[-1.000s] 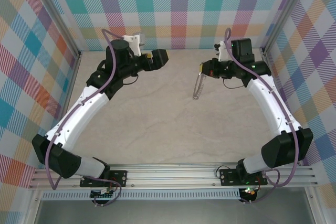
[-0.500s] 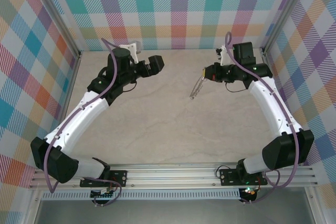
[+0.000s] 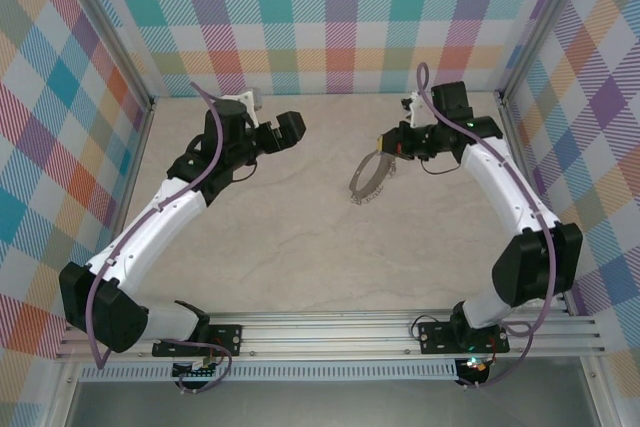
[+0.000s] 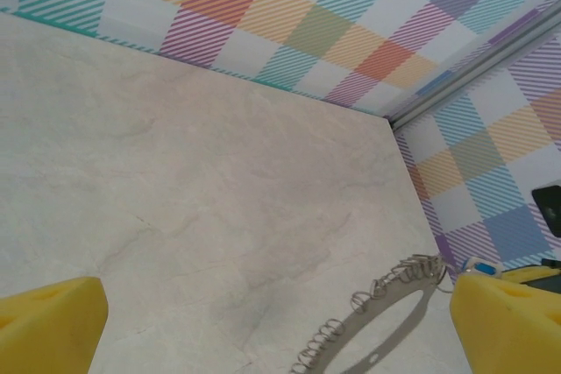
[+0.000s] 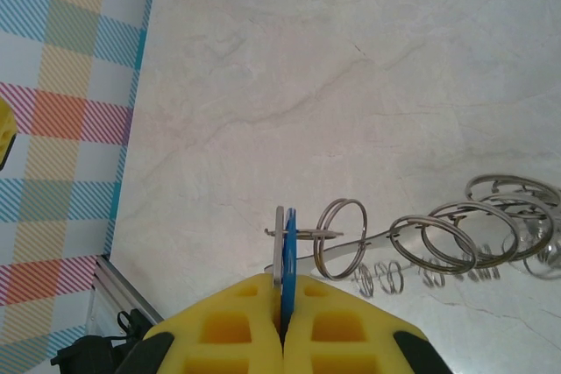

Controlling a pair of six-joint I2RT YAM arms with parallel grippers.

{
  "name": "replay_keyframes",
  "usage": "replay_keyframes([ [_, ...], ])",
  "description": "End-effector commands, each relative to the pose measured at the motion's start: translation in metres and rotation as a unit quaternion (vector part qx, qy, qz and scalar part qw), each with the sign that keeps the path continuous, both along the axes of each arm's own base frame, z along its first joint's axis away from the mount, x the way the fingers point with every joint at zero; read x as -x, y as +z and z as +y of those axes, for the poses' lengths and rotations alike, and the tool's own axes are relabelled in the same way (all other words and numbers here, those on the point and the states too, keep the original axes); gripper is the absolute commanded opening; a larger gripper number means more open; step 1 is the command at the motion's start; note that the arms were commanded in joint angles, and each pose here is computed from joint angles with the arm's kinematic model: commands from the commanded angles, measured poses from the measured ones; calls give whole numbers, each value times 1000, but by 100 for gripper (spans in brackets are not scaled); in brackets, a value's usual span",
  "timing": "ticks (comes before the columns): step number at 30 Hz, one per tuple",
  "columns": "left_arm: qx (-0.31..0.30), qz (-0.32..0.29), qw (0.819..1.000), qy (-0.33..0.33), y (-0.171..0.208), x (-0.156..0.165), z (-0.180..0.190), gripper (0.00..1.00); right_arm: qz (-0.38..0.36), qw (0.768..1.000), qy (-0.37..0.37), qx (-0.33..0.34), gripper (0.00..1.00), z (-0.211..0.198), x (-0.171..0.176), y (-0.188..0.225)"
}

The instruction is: Put the keys on the keyring

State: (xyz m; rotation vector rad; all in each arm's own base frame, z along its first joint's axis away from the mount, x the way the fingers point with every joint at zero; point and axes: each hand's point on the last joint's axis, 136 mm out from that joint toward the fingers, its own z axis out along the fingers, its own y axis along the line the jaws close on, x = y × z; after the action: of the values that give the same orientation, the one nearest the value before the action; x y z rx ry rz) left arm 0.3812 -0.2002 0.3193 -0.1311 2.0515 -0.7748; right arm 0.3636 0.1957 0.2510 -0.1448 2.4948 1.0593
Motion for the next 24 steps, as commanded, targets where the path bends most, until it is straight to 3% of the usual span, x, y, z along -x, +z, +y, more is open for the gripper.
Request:
replay_keyframes([
  [1,20,-15,1000,4,10,-6,1,100,-32,999,23,-30,0,24,-16,23],
  [15,31,-8,999,-5,10,-12,-4,100,-23,997,30,-67,0,80,-108,25],
  [24,46,2,999,-20,12,-12,-11,100,24,999,-4,-25,0,71,-118,-42],
])
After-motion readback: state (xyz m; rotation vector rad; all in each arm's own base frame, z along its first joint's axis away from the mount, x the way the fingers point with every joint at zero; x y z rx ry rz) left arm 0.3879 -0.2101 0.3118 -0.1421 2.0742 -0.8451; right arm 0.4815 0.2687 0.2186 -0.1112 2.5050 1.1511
